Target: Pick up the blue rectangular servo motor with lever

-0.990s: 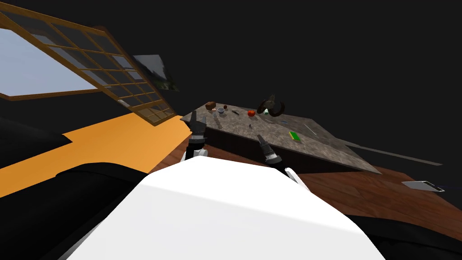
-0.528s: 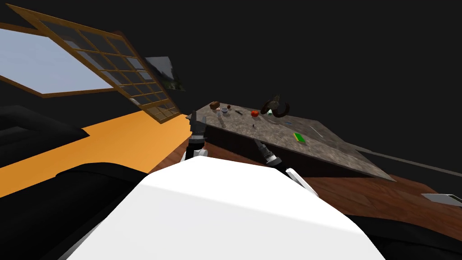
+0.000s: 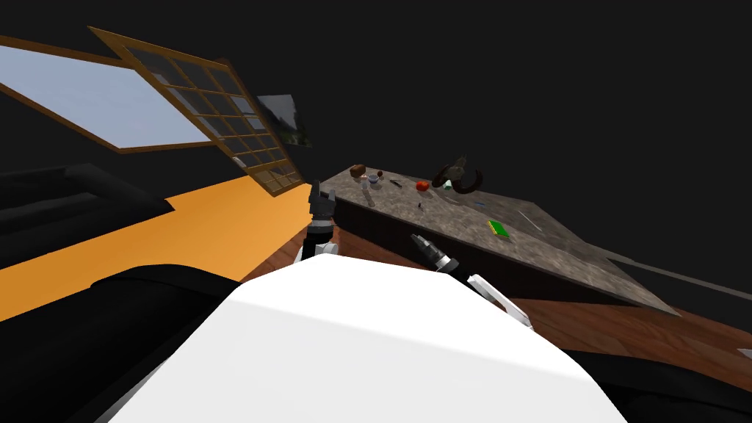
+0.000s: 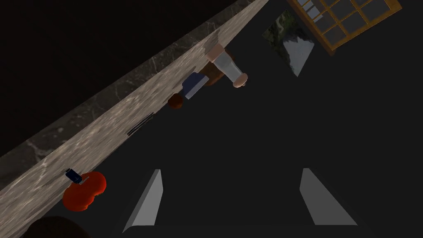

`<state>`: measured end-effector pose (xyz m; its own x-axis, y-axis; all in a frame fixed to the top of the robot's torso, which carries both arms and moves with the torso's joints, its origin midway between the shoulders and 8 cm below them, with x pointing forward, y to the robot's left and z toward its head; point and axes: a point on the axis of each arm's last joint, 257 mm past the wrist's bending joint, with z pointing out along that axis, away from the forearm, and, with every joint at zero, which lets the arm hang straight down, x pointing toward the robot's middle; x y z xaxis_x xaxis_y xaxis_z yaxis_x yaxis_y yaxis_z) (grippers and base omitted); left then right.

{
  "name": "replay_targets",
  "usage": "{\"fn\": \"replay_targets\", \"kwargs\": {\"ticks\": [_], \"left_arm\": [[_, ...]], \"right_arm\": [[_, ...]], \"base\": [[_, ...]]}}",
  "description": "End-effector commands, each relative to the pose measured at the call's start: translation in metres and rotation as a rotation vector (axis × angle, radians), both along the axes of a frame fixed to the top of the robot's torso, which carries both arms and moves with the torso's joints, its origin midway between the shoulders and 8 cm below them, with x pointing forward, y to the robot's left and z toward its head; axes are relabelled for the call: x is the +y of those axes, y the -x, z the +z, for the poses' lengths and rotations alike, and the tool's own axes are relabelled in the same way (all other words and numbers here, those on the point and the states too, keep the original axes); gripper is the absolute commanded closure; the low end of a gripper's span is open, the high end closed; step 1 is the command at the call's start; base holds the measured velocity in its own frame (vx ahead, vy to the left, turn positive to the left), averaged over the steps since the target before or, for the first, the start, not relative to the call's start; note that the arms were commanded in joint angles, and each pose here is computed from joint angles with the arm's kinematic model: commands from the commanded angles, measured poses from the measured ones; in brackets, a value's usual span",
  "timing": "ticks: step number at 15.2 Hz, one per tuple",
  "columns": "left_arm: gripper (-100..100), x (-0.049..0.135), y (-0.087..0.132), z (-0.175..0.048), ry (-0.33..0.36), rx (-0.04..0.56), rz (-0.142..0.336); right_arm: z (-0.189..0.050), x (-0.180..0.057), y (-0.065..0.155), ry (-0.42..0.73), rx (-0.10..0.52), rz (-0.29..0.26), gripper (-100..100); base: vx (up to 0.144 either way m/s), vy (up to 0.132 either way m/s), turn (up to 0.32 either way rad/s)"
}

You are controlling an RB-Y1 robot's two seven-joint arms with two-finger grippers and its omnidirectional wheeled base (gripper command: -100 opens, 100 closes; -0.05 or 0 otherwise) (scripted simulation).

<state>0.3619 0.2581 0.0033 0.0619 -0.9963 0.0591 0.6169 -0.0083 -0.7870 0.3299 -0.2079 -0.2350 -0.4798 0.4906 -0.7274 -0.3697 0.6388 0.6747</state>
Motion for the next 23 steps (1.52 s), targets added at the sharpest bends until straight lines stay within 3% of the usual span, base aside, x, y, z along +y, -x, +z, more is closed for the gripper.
{"fn": "replay_targets", "kwargs": {"ticks": [1, 4, 5, 7, 8, 10, 11, 13, 14, 16, 17, 20, 21, 23], "left_arm": [[0, 0.0, 0.0, 0.0, 0.0, 0.0, 0.0], [0, 0.0, 0.0, 0.0, 0.0, 0.0, 0.0], [0, 0.0, 0.0, 0.0, 0.0, 0.0, 0.0], [0, 0.0, 0.0, 0.0, 0.0, 0.0, 0.0], [0, 0.0, 0.0, 0.0, 0.0, 0.0, 0.0], [0, 0.0, 0.0, 0.0, 0.0, 0.0, 0.0], [0, 0.0, 0.0, 0.0, 0.0, 0.0, 0.0], [0, 0.0, 0.0, 0.0, 0.0, 0.0, 0.0], [0, 0.0, 0.0, 0.0, 0.0, 0.0, 0.0], [0, 0.0, 0.0, 0.0, 0.0, 0.0, 0.0], [0, 0.0, 0.0, 0.0, 0.0, 0.0, 0.0], [0, 0.0, 0.0, 0.0, 0.0, 0.0, 0.0], [0, 0.0, 0.0, 0.0, 0.0, 0.0, 0.0], [0, 0.0, 0.0, 0.0, 0.0, 0.0, 0.0]], "right_arm": [[-0.023, -0.005, 0.01, 0.07, 0.042, 0.024, -100], [-0.026, -0.012, 0.013, 0.109, 0.05, 0.044, -100], [-0.045, -0.018, 0.021, 0.165, 0.085, 0.06, -100], [-0.047, -0.024, 0.023, 0.197, 0.09, 0.076, -100], [-0.065, -0.032, 0.031, 0.249, 0.124, 0.088, -100], [-0.067, -0.04, 0.034, 0.286, 0.13, 0.106, -100], [-0.084, -0.05, 0.043, 0.34, 0.163, 0.118, -100], [-0.085, -0.058, 0.045, 0.376, 0.168, 0.134, -100], [-0.101, -0.069, 0.054, 0.428, 0.2, 0.144, -100], [-0.101, -0.079, 0.056, 0.466, 0.205, 0.161, -100], [-0.116, -0.094, 0.066, 0.524, 0.237, 0.173, -100], [-0.115, -0.103, 0.067, 0.557, 0.241, 0.186, -100], [-0.127, -0.121, 0.078, 0.623, 0.272, 0.201, -100], [-0.126, -0.128, 0.078, 0.646, 0.275, 0.21, -100]], "base": [[-0.038, 0.064, 0.187], [-0.026, 0.054, 0.078], [-0.017, 0.044, 0.169], [-0.015, 0.048, 0.16], [-0.017, 0.059, 0.197], [-0.017, 0.061, 0.134], [-0.008, 0.062, 0.185], [-0.005, 0.064, 0.171], [-0.002, 0.066, 0.193], [0.002, 0.053, 0.138], [0.004, 0.052, 0.195], [0.004, 0.04, 0.094], [0.01, 0.041, 0.192], [0.016, 0.042, 0.155]]}}
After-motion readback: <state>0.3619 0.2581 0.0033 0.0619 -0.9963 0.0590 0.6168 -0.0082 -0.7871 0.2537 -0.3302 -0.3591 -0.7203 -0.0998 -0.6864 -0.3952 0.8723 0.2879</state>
